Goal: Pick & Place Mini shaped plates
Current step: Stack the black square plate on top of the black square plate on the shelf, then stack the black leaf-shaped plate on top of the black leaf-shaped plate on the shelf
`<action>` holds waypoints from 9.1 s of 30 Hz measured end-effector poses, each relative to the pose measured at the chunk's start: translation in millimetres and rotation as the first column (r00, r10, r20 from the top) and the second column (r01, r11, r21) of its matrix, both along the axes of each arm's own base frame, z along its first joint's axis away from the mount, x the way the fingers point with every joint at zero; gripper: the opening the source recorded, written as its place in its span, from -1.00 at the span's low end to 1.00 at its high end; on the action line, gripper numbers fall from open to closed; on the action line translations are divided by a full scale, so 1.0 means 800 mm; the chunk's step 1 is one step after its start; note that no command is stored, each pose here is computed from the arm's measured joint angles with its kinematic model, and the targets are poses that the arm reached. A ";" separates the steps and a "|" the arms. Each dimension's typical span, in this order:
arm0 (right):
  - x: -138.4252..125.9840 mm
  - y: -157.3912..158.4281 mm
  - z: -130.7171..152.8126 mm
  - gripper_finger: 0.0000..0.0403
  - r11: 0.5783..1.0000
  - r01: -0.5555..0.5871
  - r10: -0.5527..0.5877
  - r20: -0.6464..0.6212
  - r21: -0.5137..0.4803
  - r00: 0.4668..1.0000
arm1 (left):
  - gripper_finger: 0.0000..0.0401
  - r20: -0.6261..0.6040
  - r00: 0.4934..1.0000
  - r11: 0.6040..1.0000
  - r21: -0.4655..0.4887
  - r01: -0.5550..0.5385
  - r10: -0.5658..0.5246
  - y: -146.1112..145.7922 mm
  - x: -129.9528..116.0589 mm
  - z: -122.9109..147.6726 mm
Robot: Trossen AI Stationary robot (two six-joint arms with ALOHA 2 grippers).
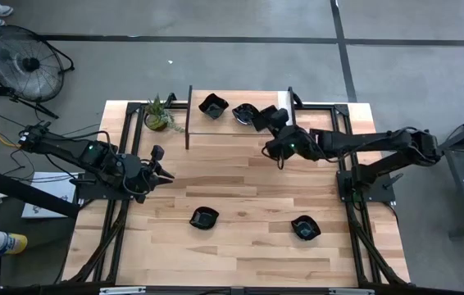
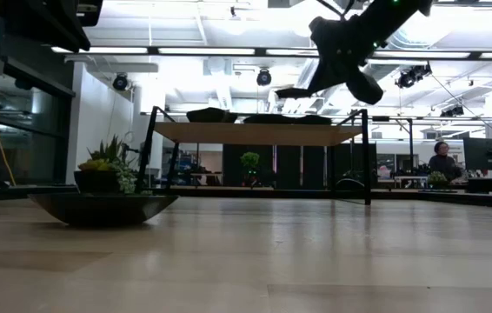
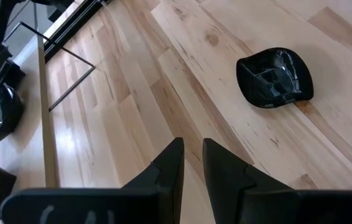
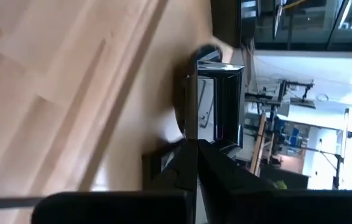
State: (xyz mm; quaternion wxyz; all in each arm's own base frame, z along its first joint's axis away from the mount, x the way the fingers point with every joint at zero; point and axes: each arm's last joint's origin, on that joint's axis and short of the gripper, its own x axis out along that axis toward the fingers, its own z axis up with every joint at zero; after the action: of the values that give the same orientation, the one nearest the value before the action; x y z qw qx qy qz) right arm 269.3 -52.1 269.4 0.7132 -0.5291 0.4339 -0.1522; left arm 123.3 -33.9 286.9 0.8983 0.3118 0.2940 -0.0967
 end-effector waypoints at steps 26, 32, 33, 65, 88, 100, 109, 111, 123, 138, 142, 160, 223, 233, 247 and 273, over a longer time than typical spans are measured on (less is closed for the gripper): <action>-0.014 -0.047 -0.005 -0.98 0.994 0.073 -0.072 -0.023 0.078 0.997 | -0.72 -0.046 0.999 1.000 -0.006 -0.014 0.014 -0.002 0.006 -0.044; -0.017 -0.048 -0.007 -0.98 0.991 0.121 -0.119 -0.039 0.058 0.992 | -0.72 -0.039 0.999 1.000 -0.009 -0.014 0.013 -0.003 0.007 -0.046; -0.017 -0.048 -0.006 -0.99 0.991 0.121 -0.119 -0.038 0.057 0.992 | -0.72 -0.039 0.999 1.000 -0.009 -0.014 0.013 -0.003 0.007 -0.046; -0.027 -0.070 -0.010 -0.83 0.989 0.139 -0.132 -0.104 0.059 0.986 | -0.72 -0.037 0.999 1.000 -0.010 -0.013 0.012 -0.003 0.007 -0.046; -0.039 -0.038 0.019 -0.35 0.989 0.127 -0.130 0.041 0.081 0.991 | -0.72 -0.037 0.999 1.000 -0.010 -0.013 0.013 -0.003 0.007 -0.046; -0.074 0.011 0.055 -0.35 0.911 0.087 -0.252 0.375 0.404 0.892 | -0.72 -0.024 0.999 0.999 -0.027 -0.021 0.021 -0.003 0.008 -0.045; -0.079 0.034 0.050 -0.35 0.752 -0.036 -0.290 0.379 0.658 0.878 | -0.72 0.067 0.998 0.993 -0.114 -0.008 0.016 -0.008 0.020 -0.065; -0.076 0.038 0.043 -0.35 0.703 -0.073 -0.272 0.363 0.707 0.891 | -0.72 0.072 0.997 0.991 -0.136 0.007 0.003 -0.010 0.022 -0.074; -0.060 0.075 -0.024 -0.35 0.555 -0.323 -0.114 0.455 0.766 0.883 | -0.72 -0.065 0.998 0.969 -0.244 -0.036 0.020 -0.019 0.040 -0.105; -0.035 0.118 -0.111 -0.35 0.584 -0.399 0.007 0.486 0.707 0.874 | -0.72 -0.077 0.997 0.981 -0.189 -0.038 0.024 -0.020 0.048 -0.112; -0.030 0.121 -0.099 -0.35 0.487 -0.184 -0.229 0.328 0.854 0.917 | -0.72 -0.076 0.997 0.981 -0.189 -0.038 0.024 -0.020 0.048 -0.112; -0.094 0.153 -0.085 -0.35 -0.072 0.645 -0.342 -0.626 0.761 0.701 | -0.72 -0.109 0.994 0.982 -0.188 -0.027 0.007 -0.020 0.045 -0.114; -0.111 0.179 -0.153 -0.98 -0.027 0.479 -0.294 -0.465 0.878 0.835 | -0.72 -0.113 0.994 0.985 -0.170 -0.018 -0.001 -0.020 0.045 -0.115; -0.070 0.161 -0.097 -0.98 0.011 0.367 -0.232 -0.354 0.930 0.906 | -0.72 -0.113 0.994 0.985 -0.172 -0.016 -0.004 -0.020 0.045 -0.115; -0.026 0.077 0.084 -0.99 0.234 0.047 -0.172 -0.007 0.971 0.985 | -0.72 -0.114 0.994 0.985 -0.173 -0.016 -0.003 -0.020 0.045 -0.115; 0.045 -0.115 0.141 -0.99 0.463 -0.073 -0.190 0.180 0.883 0.965 | -0.72 -0.112 0.994 0.985 -0.172 -0.016 -0.003 -0.020 0.045 -0.115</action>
State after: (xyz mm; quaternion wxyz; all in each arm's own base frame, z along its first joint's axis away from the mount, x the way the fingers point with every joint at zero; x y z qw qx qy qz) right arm 305.5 -144.3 382.5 0.9267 -0.0444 0.3731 0.0036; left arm 159.3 -49.7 195.1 0.9044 0.2258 0.3354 -0.1363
